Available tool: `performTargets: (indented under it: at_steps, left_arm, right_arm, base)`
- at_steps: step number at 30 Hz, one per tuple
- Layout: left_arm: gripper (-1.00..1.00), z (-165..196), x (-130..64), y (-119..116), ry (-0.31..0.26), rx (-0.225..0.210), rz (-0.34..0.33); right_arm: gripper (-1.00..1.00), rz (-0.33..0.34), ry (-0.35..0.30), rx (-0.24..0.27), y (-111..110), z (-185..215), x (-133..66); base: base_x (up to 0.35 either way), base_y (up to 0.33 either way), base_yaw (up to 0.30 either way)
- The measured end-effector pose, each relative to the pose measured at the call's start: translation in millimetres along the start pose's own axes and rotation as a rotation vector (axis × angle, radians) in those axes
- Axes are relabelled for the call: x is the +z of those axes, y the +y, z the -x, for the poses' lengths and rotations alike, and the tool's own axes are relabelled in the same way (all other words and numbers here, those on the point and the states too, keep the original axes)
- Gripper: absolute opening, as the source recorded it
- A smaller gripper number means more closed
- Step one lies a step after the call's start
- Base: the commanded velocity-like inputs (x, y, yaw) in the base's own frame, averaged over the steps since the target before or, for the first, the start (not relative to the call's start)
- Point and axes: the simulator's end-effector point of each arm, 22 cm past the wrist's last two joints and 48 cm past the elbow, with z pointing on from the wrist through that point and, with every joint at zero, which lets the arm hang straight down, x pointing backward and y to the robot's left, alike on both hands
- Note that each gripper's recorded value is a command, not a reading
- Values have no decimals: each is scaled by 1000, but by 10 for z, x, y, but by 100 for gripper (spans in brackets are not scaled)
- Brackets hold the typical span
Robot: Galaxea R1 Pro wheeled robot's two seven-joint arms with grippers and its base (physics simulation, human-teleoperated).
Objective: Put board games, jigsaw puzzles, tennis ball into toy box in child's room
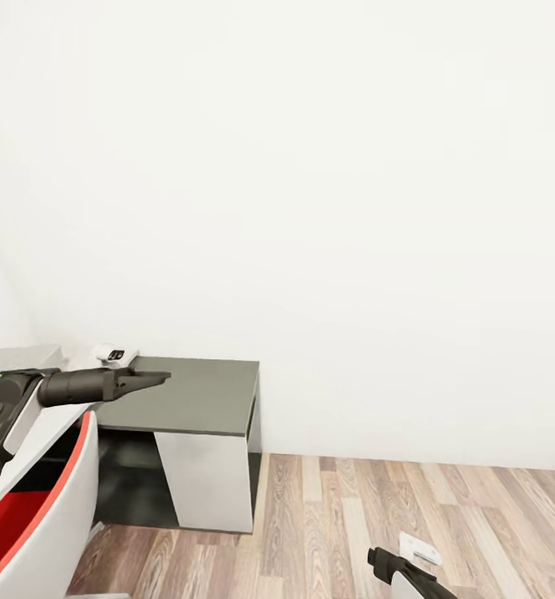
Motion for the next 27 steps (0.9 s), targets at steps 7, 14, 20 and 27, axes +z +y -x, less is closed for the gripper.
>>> performTargets:
  at_steps: [7, 14, 20, 27]
  left_arm:
    - [100, -49, 123, 33, -6, -9, -7]
    - [100, -109, 449, 250, -17, -27, 76]
    - [100, -157, 561, 312, -11, -34, 101]
    - [100, -511, 556, 544, 32, -30, 159]
  right_arm:
    - [100, 0, 0, -1, 1, 0, 0]
    - [100, 0, 0, -1, 1, 0, 0]
    - [100, 0, 0, -1, -1, -1, 0]
    - [100, -1, 1, -2, -3, -4, 1]
  base:
    - [0, 0, -180]
    - [0, 0, -169]
    - [0, 0, -168]
    - [0, 0, -163]
